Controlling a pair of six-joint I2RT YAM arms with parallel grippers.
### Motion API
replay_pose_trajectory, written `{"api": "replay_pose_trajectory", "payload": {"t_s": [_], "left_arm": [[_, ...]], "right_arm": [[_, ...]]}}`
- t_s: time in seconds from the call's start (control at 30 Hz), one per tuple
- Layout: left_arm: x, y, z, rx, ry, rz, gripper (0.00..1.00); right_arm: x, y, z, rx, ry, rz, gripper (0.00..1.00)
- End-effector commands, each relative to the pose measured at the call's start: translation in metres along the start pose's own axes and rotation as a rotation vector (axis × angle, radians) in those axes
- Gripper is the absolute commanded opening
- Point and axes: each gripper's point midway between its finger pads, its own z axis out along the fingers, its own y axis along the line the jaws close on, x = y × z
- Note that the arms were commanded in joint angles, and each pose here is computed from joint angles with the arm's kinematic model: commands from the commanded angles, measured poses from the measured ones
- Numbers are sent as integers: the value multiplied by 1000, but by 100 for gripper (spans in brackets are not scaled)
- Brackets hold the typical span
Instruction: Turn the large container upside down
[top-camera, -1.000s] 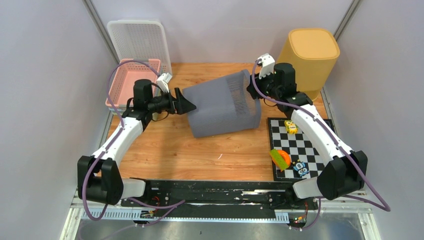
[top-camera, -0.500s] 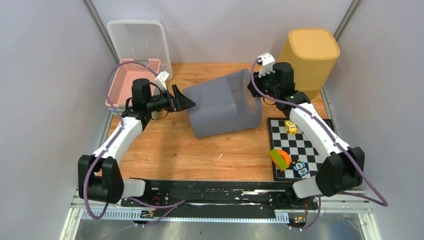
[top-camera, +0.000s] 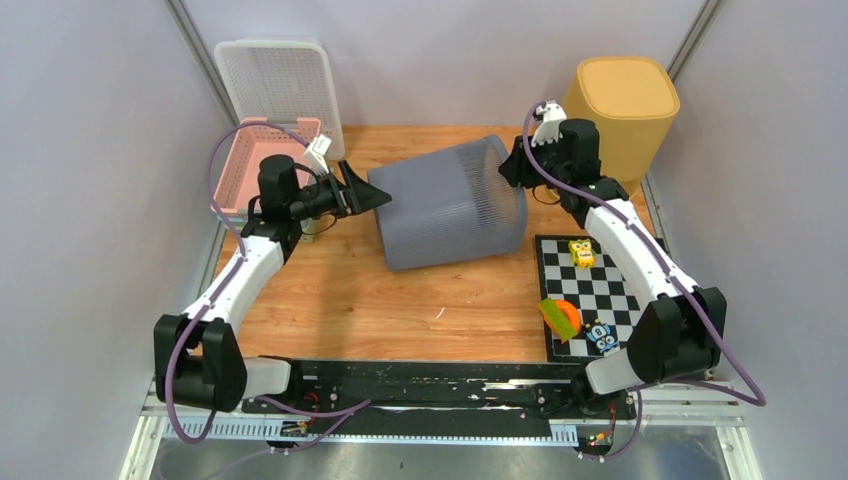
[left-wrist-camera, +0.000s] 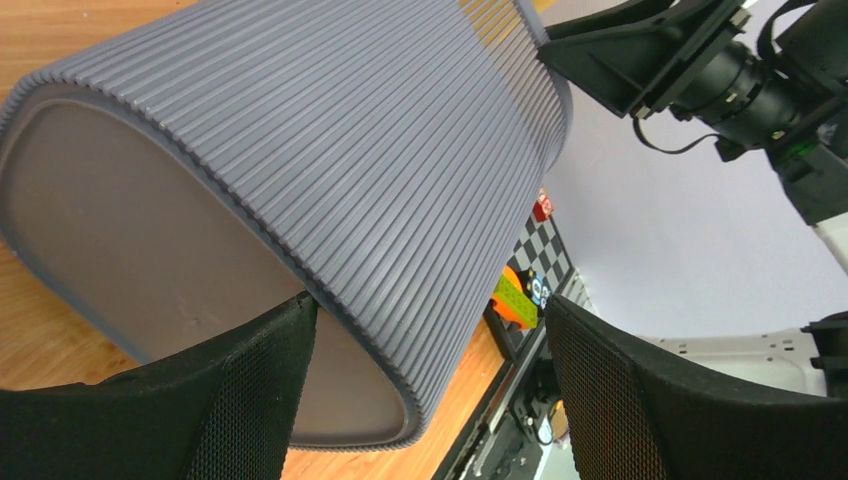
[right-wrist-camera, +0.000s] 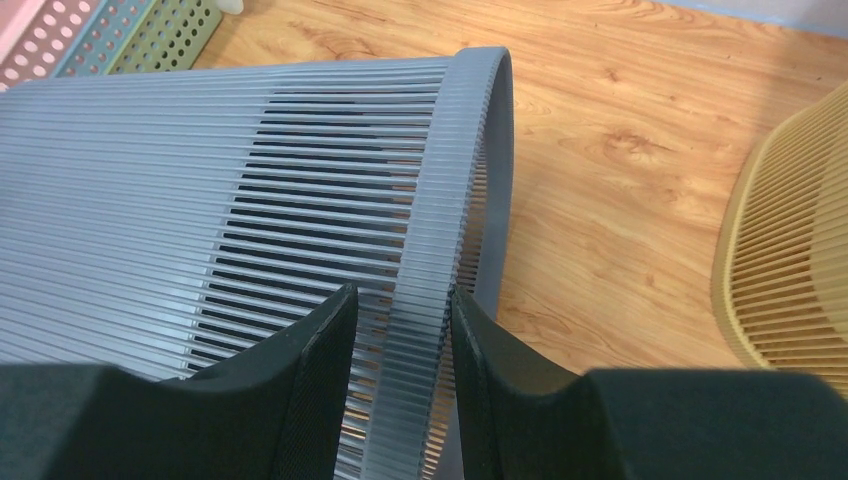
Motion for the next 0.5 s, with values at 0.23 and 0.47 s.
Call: {"api": "replay_pose_trajectory", "payload": {"t_s": [0.23, 0.47], "left_arm": [[-54, -78, -12, 191, -148, 139, 84], [-70, -92, -14, 209, -192, 146, 84]], "right_arm": [[37, 27, 6, -190, 140, 225, 41], [43, 31, 7, -235, 153, 284, 41]]}}
